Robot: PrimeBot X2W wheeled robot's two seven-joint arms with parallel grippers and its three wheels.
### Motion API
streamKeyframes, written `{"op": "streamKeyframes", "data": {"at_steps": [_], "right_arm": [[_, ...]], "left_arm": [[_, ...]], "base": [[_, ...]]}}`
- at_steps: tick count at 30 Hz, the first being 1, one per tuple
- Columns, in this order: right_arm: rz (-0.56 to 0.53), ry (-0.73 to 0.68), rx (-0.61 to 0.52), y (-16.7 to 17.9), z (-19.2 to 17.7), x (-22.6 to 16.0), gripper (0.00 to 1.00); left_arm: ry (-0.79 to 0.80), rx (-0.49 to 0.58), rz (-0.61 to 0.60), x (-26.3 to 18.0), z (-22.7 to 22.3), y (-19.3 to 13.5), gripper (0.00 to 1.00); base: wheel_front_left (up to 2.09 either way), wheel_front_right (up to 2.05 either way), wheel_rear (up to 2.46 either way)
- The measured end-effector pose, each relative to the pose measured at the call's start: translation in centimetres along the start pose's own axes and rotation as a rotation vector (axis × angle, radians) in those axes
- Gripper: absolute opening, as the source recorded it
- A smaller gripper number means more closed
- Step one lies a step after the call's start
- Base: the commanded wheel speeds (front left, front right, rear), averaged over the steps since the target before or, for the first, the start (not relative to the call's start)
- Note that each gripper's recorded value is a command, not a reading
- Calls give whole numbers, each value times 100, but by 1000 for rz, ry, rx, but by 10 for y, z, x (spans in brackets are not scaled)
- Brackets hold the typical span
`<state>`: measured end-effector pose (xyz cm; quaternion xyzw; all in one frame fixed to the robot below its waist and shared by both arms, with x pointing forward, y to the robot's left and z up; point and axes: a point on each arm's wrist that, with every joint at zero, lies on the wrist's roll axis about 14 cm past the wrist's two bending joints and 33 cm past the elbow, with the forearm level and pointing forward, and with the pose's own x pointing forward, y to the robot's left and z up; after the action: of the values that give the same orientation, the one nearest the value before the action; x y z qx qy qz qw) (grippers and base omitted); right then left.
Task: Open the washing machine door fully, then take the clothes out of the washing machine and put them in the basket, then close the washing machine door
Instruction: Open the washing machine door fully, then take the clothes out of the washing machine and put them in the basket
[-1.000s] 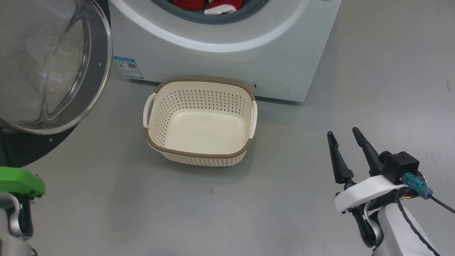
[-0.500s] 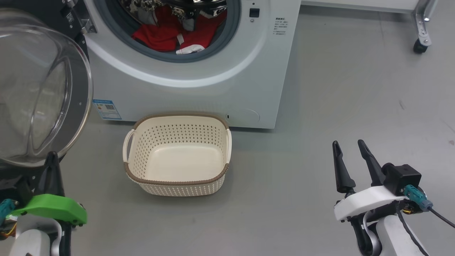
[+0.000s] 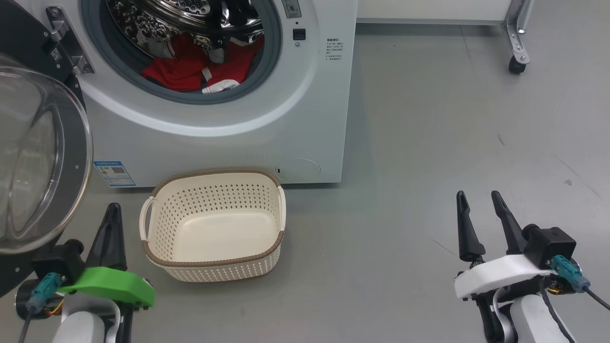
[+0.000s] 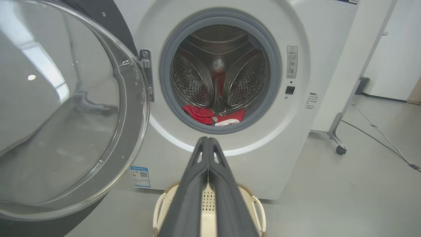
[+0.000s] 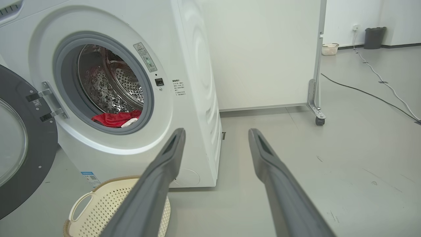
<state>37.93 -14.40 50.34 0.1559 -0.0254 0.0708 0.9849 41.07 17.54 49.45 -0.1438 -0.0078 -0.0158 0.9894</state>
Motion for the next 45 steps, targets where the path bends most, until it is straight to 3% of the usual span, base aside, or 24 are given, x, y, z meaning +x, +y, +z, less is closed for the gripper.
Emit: {"op": "streamKeyframes", "data": {"at_steps": [4, 6, 8, 45], "right_arm": [[-3, -2, 2, -1, 0, 1, 100], [-5, -4, 3, -1, 1, 1, 100], [-5, -7, 3, -2, 1, 1, 100], [-1, 18, -6, 0, -7, 1, 100]], "left_arm": [[19, 7, -24, -2, -8, -8, 0], [36, 19, -35, -5, -14, -12, 42], [45, 27, -43, -7, -17, -14, 100], [33, 28, -52, -9, -17, -20, 100]], "base": [[0, 0, 0], [0, 0, 0], [0, 0, 0], [0, 0, 0]]}}
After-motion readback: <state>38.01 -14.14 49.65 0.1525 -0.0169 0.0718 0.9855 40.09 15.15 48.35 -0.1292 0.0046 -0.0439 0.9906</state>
